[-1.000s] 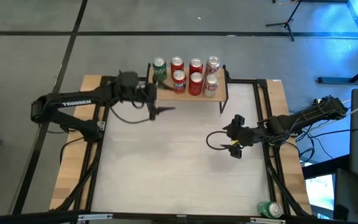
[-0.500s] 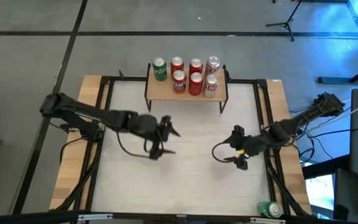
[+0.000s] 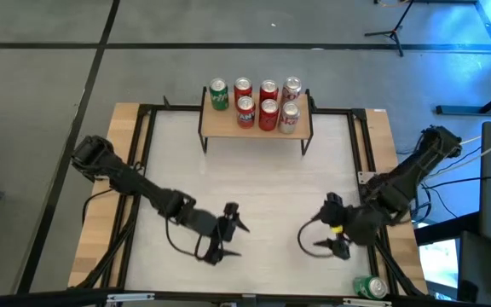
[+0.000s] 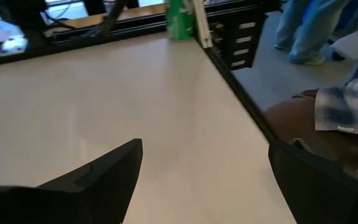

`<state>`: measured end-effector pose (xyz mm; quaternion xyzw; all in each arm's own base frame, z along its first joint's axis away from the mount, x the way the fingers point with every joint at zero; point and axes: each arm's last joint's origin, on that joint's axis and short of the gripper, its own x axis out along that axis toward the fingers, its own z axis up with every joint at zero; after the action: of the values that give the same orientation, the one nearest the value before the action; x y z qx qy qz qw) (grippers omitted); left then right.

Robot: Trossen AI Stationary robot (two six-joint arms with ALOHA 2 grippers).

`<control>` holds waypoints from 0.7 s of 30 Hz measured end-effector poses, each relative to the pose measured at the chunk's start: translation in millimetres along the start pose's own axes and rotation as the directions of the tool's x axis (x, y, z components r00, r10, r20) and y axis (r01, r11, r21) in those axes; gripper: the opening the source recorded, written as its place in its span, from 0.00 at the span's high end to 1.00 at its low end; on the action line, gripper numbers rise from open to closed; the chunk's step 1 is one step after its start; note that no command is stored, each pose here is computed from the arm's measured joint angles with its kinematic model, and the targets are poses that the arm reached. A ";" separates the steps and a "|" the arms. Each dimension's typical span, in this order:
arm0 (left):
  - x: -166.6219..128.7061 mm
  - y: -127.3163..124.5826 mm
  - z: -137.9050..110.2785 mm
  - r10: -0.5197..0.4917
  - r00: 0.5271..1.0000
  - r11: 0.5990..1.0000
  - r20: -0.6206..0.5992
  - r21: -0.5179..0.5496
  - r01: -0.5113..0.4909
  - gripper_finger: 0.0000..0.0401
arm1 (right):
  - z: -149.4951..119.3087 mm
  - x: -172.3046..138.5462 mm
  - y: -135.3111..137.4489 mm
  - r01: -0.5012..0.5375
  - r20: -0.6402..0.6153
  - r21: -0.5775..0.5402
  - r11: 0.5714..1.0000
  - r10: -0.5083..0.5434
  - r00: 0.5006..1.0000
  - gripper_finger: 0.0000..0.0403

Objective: Place canned beverage on shelf
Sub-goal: Put the green soda can on the shelf

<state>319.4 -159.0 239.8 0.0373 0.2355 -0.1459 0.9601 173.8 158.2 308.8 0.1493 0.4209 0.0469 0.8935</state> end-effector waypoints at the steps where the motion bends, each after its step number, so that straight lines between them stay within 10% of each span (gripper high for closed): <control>1: 1.9 -6.3 -1.6 -0.005 1.000 1.000 0.005 -0.004 0.005 0.15 | 0.6 -2.1 7.6 0.001 -0.020 0.021 1.000 -0.001 1.000 0.09; 9: 4.4 -38.0 -10.4 0.003 1.000 0.999 0.007 -0.035 -0.003 0.15 | -4.9 -12.0 50.6 0.203 -0.274 0.185 0.961 -0.148 0.950 0.09; 21: 1.9 -52.2 -13.2 0.015 1.000 1.000 0.013 -0.024 -0.014 0.15 | -55.7 15.9 87.5 0.473 -0.692 0.368 0.801 -0.104 0.715 0.09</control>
<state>299.7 -207.5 227.0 0.0265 0.2305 -0.1364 0.9631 145.1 257.4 290.3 0.2892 0.7143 -0.1669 0.6151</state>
